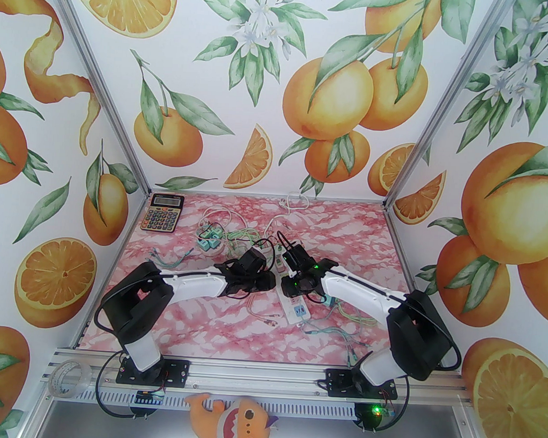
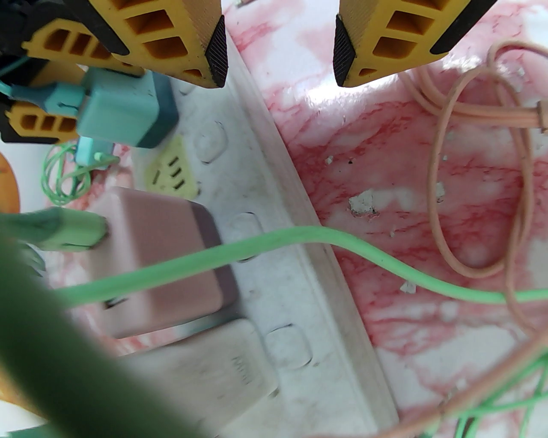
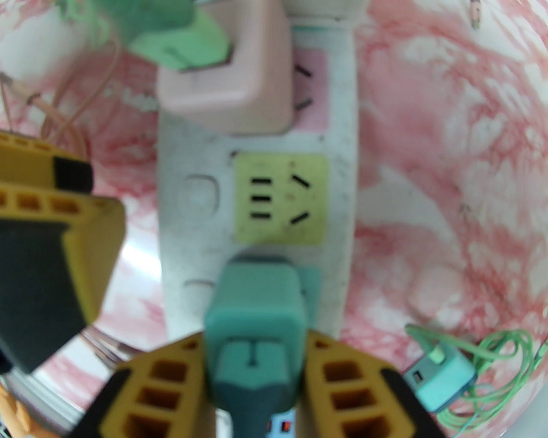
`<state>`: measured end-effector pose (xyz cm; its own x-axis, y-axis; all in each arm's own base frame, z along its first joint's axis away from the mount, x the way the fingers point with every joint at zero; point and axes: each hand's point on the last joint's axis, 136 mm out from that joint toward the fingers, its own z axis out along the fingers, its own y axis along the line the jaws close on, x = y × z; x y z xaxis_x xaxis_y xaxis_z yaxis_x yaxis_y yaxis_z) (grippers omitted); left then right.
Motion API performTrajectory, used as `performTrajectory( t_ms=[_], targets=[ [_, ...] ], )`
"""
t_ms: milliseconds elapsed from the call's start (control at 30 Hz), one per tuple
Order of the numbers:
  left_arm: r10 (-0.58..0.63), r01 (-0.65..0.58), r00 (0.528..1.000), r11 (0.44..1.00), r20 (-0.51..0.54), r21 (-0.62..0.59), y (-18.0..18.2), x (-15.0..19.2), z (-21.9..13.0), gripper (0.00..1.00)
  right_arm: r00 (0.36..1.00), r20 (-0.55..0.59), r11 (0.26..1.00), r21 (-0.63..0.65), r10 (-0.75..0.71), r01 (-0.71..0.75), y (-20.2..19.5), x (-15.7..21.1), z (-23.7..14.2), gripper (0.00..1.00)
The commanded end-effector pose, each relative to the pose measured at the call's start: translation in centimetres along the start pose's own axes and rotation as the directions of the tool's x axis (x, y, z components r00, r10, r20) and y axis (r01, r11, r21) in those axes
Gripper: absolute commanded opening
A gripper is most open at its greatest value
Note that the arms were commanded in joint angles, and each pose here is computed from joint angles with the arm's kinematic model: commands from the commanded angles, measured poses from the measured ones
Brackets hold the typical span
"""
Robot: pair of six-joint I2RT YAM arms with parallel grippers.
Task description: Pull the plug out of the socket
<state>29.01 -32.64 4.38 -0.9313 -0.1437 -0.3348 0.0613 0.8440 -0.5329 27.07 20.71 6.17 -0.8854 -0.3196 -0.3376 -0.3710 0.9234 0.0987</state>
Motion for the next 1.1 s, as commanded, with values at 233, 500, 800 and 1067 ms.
performTrajectory(
  t_ms=[233, 500, 800, 1067],
  targets=[
    [0.014, -0.014, 1.0, 0.999, -0.019, 0.041, -1.6, -0.9, 1.3, 0.44, 0.999, 0.031, 1.0, -0.006, 0.019, -0.019, 0.4, -1.0, 0.2, 0.2],
    [0.087, -0.091, 0.994, 0.995, -0.067, -0.05, -0.3, 0.2, 2.2, 0.43, 0.998, 0.034, 0.998, -0.036, 0.05, -0.049, 0.9, -1.2, 0.1, 0.19],
    [0.132, -0.151, 0.983, 0.977, -0.131, -0.15, 1.3, 1.6, 2.7, 0.41, 0.996, 0.044, 0.995, -0.061, 0.082, -0.079, 1.2, -1.7, -0.7, 0.18],
    [0.142, -0.166, 0.98, 0.969, -0.137, -0.182, 2.1, 1.8, 2.1, 0.4, 0.972, 0.073, 0.966, -0.155, 0.223, -0.209, -0.9, -3.0, -2.4, 0.17]
  ],
)
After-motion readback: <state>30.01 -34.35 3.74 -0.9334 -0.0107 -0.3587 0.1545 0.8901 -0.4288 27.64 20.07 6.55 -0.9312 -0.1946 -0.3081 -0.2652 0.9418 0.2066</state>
